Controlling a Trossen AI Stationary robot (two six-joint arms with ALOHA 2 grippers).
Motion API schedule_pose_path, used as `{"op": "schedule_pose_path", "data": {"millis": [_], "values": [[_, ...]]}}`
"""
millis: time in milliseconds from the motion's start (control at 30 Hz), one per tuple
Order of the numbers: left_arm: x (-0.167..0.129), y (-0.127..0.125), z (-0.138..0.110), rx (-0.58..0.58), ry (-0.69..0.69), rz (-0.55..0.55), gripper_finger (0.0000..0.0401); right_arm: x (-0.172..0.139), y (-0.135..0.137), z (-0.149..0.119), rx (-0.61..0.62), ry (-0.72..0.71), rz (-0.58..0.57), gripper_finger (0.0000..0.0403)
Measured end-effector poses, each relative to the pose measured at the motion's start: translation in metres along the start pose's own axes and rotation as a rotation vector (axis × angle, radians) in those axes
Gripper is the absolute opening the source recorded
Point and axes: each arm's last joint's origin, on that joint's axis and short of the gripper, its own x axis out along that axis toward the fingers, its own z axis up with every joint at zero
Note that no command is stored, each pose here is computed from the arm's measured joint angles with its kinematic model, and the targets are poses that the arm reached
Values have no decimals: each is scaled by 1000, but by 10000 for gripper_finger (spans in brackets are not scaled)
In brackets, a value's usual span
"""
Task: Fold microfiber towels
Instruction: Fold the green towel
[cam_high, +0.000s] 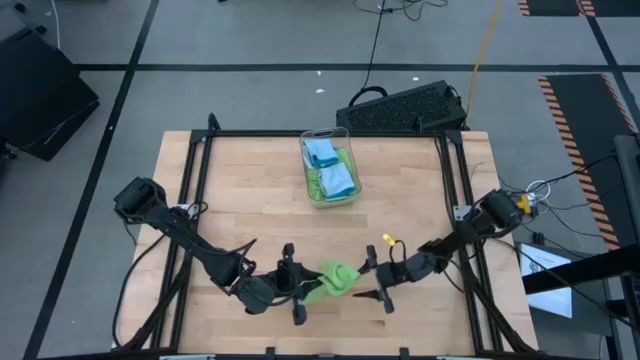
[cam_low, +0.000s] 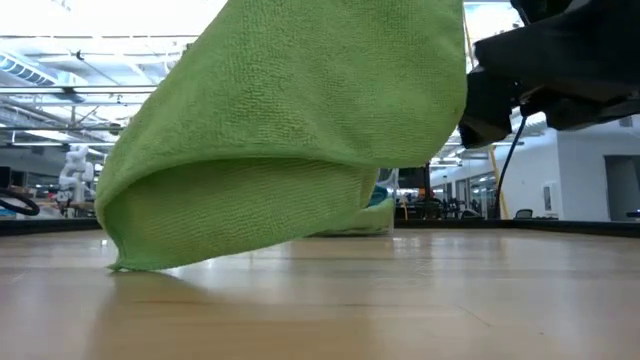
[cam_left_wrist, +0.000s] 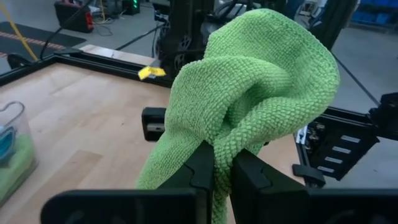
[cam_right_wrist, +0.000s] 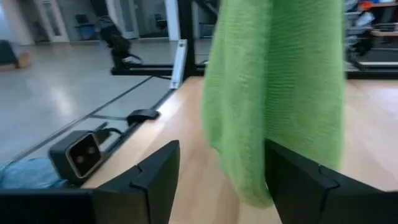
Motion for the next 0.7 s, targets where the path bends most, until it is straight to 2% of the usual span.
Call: {"op": "schedule_pose_path", "data": {"millis": [133,233,333,500,700], "values": [[-1,-1,0,2,3,-7,33,4,2,-2,-14,6,31,211],[-1,-1,-1,10,3,-8,33,5,2,-2,-23,19,33,193],[-1,-1,-1,15,5,-8,33,4,2,-4,-26,42,31,141],[-1,-1,-1,21,10,-5,33,4,2,-6,-32,64,30,18],[-1,0,-4,51,32,6,33,-7,0,5,-16,100,24,10]]}}
